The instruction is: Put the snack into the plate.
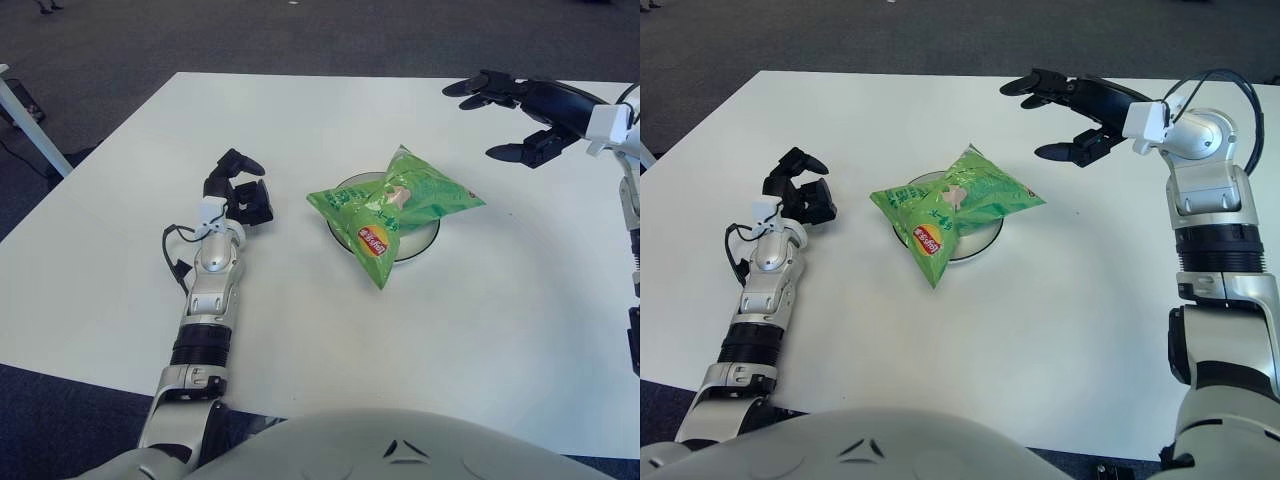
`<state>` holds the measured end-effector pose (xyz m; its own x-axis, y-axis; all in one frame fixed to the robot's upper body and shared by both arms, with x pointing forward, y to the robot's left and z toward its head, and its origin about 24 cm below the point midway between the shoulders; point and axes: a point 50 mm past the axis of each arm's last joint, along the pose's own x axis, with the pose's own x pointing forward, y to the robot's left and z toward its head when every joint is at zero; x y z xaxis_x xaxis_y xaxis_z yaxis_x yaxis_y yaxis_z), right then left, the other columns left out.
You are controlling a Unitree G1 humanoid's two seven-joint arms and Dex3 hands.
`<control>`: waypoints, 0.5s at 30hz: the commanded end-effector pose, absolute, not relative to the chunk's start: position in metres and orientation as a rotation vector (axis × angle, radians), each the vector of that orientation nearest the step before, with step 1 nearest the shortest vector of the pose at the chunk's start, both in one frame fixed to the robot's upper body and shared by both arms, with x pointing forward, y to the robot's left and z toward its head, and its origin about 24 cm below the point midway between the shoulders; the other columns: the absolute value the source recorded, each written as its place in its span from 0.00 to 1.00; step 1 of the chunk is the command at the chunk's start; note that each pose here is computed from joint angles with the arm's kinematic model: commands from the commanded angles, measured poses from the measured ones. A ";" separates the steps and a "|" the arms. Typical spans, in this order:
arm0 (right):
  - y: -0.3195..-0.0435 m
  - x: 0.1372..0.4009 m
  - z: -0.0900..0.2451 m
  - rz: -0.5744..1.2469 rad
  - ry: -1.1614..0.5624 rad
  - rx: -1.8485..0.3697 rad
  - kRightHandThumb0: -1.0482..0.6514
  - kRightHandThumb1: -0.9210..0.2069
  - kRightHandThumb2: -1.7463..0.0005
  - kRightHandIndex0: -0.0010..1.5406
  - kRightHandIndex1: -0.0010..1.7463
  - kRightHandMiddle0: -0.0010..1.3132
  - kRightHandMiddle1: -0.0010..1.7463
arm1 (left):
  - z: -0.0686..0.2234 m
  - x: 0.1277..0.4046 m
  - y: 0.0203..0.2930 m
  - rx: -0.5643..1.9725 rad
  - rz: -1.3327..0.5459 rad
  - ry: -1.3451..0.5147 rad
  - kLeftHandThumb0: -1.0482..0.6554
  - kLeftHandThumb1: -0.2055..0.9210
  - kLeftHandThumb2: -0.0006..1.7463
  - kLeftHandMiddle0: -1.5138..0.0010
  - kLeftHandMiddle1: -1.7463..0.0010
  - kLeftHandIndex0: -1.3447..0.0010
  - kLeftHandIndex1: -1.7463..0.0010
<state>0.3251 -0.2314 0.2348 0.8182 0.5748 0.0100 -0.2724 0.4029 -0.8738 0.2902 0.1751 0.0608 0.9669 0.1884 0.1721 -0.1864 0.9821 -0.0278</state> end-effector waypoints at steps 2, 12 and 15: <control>-0.240 0.327 0.227 0.340 -0.314 -1.049 0.21 0.07 0.57 0.02 0.42 0.00 0.42 | 0.004 0.261 0.169 -0.053 0.203 0.034 0.32 0.41 0.80 0.09 0.00 0.51 0.00; -0.265 0.351 0.175 0.113 -0.130 -0.827 0.17 0.00 0.57 0.00 0.38 0.00 0.34 | 0.006 0.263 0.170 -0.047 0.207 0.018 0.31 0.39 0.81 0.10 0.00 0.49 0.00; -0.271 0.356 0.176 0.143 -0.087 -0.723 0.20 0.00 0.54 0.00 0.34 0.00 0.27 | 0.007 0.263 0.170 -0.047 0.222 0.016 0.31 0.38 0.82 0.09 0.00 0.49 0.00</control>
<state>0.3504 -0.2684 0.1742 0.9858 0.1625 0.0432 -0.0779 0.6692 -0.7390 0.2923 0.1755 0.0624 0.9643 0.1816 0.1928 -0.1798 0.9833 -0.0268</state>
